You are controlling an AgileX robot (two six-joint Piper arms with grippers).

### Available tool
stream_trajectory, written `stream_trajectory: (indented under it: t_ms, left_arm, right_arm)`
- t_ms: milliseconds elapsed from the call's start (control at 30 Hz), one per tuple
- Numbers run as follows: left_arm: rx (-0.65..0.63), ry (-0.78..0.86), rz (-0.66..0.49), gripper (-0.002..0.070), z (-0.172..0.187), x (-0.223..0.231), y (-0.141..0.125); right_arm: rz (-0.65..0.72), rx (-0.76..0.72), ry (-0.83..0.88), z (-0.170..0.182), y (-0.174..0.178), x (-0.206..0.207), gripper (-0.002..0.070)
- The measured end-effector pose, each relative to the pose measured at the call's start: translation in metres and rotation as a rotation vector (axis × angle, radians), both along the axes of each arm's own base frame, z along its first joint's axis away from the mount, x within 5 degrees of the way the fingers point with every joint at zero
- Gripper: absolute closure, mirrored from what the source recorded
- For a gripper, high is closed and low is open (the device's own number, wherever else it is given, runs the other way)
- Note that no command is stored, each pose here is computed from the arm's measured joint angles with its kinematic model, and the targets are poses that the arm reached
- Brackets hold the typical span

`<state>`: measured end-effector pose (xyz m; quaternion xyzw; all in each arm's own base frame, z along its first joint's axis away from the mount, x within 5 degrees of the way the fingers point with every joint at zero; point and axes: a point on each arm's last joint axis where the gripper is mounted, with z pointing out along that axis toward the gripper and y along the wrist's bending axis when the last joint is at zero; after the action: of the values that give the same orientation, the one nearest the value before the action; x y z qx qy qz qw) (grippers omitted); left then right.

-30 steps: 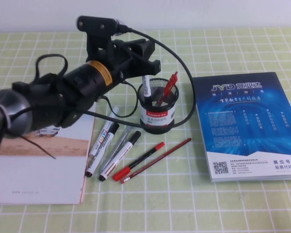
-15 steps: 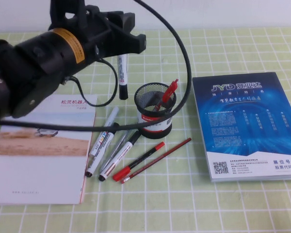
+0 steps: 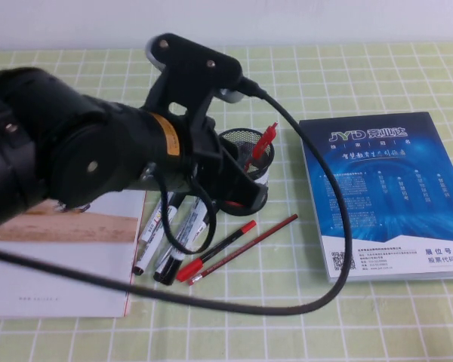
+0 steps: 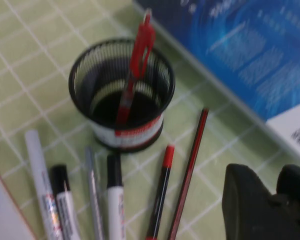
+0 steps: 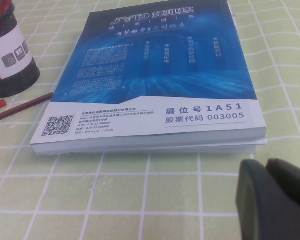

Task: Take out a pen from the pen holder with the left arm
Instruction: Place the pen on the table

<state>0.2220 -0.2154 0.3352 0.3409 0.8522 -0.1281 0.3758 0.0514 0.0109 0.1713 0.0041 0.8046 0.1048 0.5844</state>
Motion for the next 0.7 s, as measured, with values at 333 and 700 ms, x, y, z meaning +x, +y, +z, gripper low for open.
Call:
stream_trajectory:
  t_ms: [333, 700]
  left_arm:
    - [0.254, 0.281, -0.134, 0.0580, -0.034, 0.029, -0.044]
    - [0.369, 0.349, -0.265, 0.0580, -0.081, 0.057, -0.100]
  right_arm:
    - [0.000, 0.000, 0.000, 0.000, 0.000, 0.000, 0.0691]
    - [0.000, 0.000, 0.000, 0.000, 0.000, 0.000, 0.0691]
